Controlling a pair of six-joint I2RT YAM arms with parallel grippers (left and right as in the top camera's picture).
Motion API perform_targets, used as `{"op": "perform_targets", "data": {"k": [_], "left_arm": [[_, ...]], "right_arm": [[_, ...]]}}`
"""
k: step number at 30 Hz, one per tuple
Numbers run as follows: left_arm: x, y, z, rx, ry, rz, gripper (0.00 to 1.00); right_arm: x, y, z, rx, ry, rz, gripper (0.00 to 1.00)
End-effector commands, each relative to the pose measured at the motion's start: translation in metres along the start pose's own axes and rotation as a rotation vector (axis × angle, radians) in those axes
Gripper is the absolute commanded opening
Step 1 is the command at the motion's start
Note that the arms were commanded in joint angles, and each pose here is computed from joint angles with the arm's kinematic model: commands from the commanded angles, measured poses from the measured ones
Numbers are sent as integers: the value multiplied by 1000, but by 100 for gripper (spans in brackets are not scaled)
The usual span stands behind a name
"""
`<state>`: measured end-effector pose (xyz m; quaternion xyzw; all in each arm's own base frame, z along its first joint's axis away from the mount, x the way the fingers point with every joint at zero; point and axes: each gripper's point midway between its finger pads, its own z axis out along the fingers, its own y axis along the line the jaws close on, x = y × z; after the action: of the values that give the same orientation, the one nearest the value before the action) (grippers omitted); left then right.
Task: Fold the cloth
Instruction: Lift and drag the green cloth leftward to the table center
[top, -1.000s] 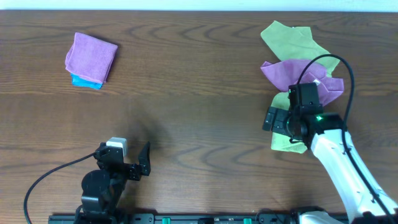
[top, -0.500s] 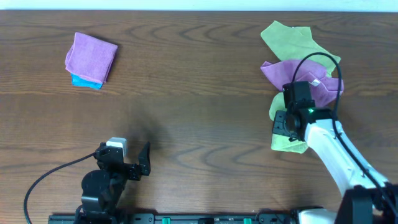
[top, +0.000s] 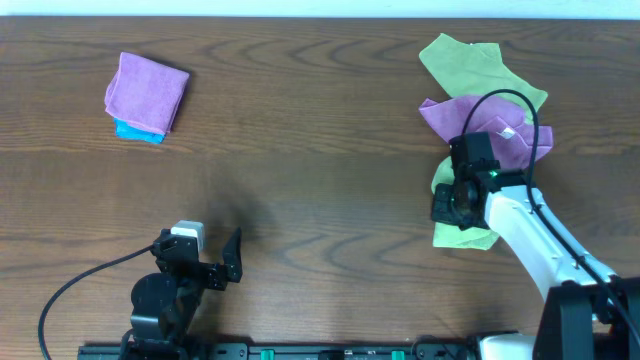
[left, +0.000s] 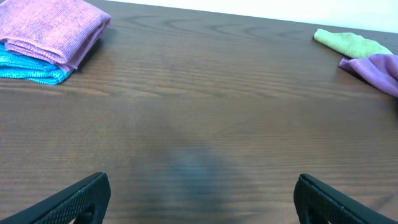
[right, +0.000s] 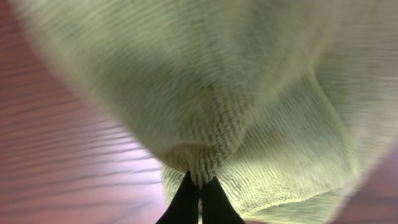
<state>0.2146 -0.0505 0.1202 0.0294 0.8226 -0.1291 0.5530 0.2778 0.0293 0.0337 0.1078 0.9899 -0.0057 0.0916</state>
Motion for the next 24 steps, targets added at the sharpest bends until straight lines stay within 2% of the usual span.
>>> {"op": "perform_targets", "data": {"k": [1,8,12,15,19,22,23,24], "left_arm": [[8,3,3,-13,15,-12,95],[8,3,3,-13,15,-12,95],[8,3,3,-13,15,-12,96],[8,3,3,-13,15,-12,96],[8,3,3,-13,15,-12,95],[8,3,3,-13,15,-12,95],[8,3,3,-13,15,-12,95],[8,3,3,-13,15,-12,95]], "right_arm": [[-11,49,-30,-204,-44,-56,1],[-15,176,-114,-669,-135,-296,1],[-8,232,-159,-822,-205,-380,1],[7,273,-203,-964,-271,-509,1],[-4,272,-215,-936,-350,-575,1],[-27,229,-175,-678,-328,-421,1],[-36,204,-156,-546,-316,-342,28],[-42,178,-140,-418,-306,-267,64]]}}
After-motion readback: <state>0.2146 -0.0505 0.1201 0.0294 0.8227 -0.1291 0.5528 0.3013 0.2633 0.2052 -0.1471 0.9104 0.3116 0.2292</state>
